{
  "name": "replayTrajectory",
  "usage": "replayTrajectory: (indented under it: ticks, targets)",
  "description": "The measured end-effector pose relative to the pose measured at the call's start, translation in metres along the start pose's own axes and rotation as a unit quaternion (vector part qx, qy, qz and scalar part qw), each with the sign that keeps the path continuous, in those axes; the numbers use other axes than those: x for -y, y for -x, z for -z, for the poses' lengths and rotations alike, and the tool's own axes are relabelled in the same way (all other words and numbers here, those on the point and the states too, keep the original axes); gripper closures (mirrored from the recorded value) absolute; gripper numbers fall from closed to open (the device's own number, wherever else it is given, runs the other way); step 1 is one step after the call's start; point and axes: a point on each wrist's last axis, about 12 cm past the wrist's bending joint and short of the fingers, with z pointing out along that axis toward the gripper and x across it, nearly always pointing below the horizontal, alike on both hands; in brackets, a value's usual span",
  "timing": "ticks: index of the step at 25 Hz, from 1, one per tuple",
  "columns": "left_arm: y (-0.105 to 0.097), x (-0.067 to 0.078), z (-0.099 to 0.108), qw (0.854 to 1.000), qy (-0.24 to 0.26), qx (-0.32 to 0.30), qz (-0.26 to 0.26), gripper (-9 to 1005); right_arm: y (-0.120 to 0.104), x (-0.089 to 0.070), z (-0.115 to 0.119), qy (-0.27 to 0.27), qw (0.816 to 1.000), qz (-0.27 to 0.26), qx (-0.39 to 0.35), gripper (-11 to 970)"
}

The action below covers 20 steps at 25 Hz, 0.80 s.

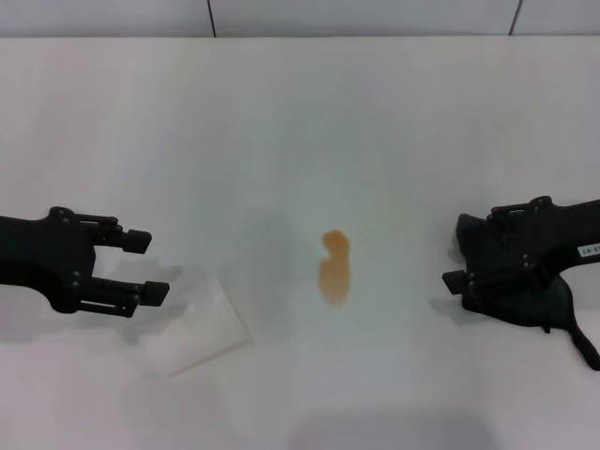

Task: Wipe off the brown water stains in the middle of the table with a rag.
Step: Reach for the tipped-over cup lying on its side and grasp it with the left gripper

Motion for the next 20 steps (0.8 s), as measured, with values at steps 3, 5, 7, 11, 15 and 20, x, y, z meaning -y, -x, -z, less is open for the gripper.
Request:
replayTrajectory:
  ticks: [3,5,7,11,15,20]
  targets:
    - [0.0,0.0,0.0,1.0,0.0,0.0,0.0,224,0.0,0.0,0.0,0.0,1.0,0.0,0.0,132]
    - [0.0,0.0,0.0,1.0,0.0,0.0,0.0,225,0.0,0.0,0.0,0.0,1.0,0.0,0.0,132]
    - [0.0,0.0,0.0,1.0,0.0,-0.001,0.0,226,0.0,0.0,0.0,0.001,1.0,0.0,0.0,132]
    - [0.001,0.0,-0.001,1.0,-0.001,-0.005,0.0,227,0.001,-0.001,-0.001,0.002,1.0,0.001,0.0,132]
    - [0.005,-0.001,-0.001,1.0,-0.003,-0.006,-0.003,229,0.002,-0.001,-0.002,0.003,1.0,0.003,0.001,132]
    - [0.014,-0.006,-0.003,1.0,-0.004,-0.03,0.0,230,0.003,-0.002,-0.002,0.006,1.0,0.003,0.004,132]
